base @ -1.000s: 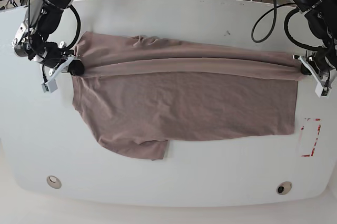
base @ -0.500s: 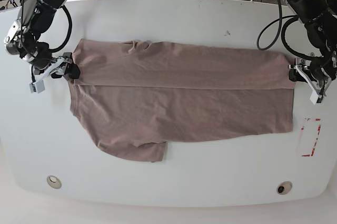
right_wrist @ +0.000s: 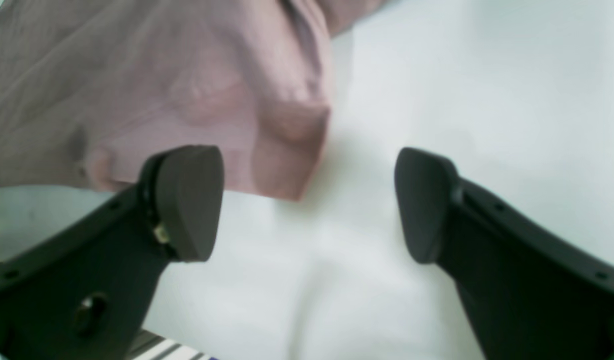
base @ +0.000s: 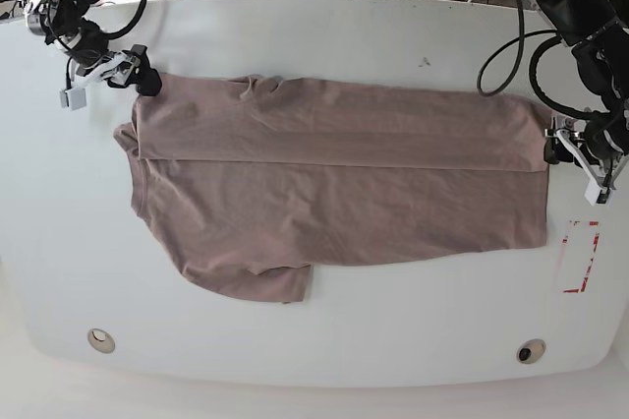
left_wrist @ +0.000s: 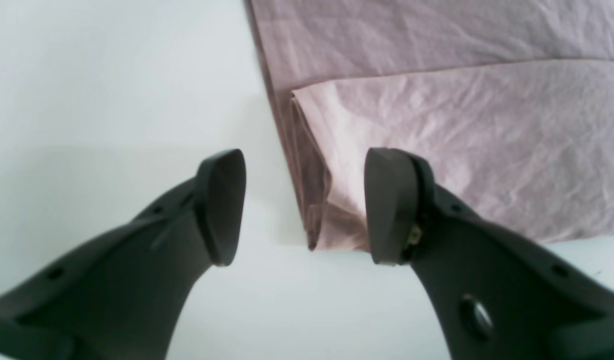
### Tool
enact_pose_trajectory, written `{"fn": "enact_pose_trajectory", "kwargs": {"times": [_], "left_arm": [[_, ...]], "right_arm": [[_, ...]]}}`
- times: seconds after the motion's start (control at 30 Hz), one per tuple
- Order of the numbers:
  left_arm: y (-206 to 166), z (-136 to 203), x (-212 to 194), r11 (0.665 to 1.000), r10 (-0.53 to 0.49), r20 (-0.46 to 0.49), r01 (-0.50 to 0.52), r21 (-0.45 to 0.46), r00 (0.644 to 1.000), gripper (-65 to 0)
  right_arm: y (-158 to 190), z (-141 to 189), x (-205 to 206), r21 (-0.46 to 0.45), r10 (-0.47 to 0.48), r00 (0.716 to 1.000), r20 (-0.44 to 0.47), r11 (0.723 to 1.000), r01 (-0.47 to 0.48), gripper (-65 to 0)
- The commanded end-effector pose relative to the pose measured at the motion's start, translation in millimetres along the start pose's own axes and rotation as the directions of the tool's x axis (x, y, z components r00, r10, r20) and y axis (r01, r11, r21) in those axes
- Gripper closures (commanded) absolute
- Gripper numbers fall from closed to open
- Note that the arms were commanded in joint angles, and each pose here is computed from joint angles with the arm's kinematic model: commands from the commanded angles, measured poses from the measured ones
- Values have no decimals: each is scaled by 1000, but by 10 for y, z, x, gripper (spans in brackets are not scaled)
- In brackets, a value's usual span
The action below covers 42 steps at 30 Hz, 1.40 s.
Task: Fold the T-shirt properly
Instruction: 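Pinch the shirt's collar-side edge with both grippers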
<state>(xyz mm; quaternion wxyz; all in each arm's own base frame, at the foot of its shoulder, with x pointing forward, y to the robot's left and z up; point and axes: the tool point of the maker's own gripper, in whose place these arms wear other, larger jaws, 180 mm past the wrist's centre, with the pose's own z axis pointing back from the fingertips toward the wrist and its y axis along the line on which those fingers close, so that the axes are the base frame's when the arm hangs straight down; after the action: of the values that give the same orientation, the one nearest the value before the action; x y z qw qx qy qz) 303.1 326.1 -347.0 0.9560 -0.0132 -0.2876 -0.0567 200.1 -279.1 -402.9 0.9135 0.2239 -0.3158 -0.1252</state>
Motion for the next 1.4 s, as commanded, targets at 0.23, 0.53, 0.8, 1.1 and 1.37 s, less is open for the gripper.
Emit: {"fn": "enact_pose_trajectory", "kwargs": {"times": [0.23,0.53,0.8,1.1,1.37], "left_arm": [[41,66,48,1000,-18,48,17,18,999,-354],[-9,8,-298,1000,-9,13,9,4,1000,-354],[-236,-101,-507,997,-53,3,54,-50,999,-353],[-256,-97,-606,997,-51,17,52,-56,999,-353],[-161,-103,-750,997,-77,-46,77,-5,996,-350]], "right_arm": [[373,-235,-105,106,-68,997,40,992,63,-503],[465,-282,-271,126,-42,999,-20,991,44,-487],[439,-263,-319,119,-43,999,-32,992,47,-179],[439,-263,-320,119,-41,999,-35,992,45,-304],[408,-243,-289,112,-31,999,-33,993,35,-304]]}}
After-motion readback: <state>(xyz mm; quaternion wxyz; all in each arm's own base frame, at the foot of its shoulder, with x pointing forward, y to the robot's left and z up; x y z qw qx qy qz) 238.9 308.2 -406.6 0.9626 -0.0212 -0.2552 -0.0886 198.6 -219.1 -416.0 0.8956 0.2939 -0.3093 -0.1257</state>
